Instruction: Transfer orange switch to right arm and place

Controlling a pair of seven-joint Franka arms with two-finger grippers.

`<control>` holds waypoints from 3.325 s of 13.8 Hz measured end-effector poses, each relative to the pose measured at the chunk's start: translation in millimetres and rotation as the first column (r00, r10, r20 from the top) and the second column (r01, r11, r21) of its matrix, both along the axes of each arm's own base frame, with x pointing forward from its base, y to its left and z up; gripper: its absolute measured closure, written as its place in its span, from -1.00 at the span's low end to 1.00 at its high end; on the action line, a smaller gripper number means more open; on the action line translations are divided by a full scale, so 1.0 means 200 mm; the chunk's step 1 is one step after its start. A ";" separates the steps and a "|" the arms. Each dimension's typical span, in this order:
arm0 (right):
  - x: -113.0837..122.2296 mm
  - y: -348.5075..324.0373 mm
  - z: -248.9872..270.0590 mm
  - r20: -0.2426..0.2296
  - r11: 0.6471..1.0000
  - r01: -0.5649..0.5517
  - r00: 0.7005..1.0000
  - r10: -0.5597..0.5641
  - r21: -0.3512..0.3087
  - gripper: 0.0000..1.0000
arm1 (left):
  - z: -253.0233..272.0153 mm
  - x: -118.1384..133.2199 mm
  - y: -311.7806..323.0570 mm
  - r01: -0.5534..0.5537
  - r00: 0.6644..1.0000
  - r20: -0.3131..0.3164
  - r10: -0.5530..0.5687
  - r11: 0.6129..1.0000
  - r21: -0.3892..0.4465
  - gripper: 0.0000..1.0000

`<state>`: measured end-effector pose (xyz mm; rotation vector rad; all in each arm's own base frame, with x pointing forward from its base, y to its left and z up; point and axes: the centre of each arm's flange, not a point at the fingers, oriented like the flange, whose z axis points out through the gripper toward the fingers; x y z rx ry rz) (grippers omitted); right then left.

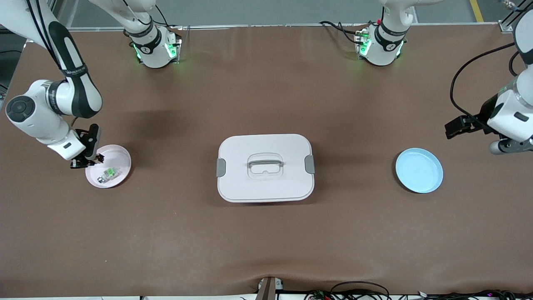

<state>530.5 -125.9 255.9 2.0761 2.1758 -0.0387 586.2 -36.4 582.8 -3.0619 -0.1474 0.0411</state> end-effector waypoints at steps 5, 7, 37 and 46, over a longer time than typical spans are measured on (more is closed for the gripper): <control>-0.07 -0.03 -0.15 -0.003 1.000 -0.006 1.000 0.006 -0.004 0.32 | 0.13 -0.11 0.01 0.011 1.000 0.028 -0.010 0.999 -0.037 -1.00; -0.11 -0.07 -0.22 -0.006 1.000 -0.009 1.000 0.009 -0.007 0.32 | 0.17 -0.14 0.03 0.013 1.000 0.027 -0.012 0.999 -0.037 -1.00; -0.06 0.09 0.52 0.088 0.963 0.267 0.960 -0.265 -0.017 -1.00 | 0.26 -0.39 -0.06 0.135 0.991 0.015 -0.135 0.991 -0.025 -1.00; -0.01 0.20 0.89 0.093 0.555 0.831 0.550 -0.830 0.028 -1.00 | 0.24 -0.38 -0.06 0.135 0.991 0.023 -0.135 0.991 -0.024 -1.00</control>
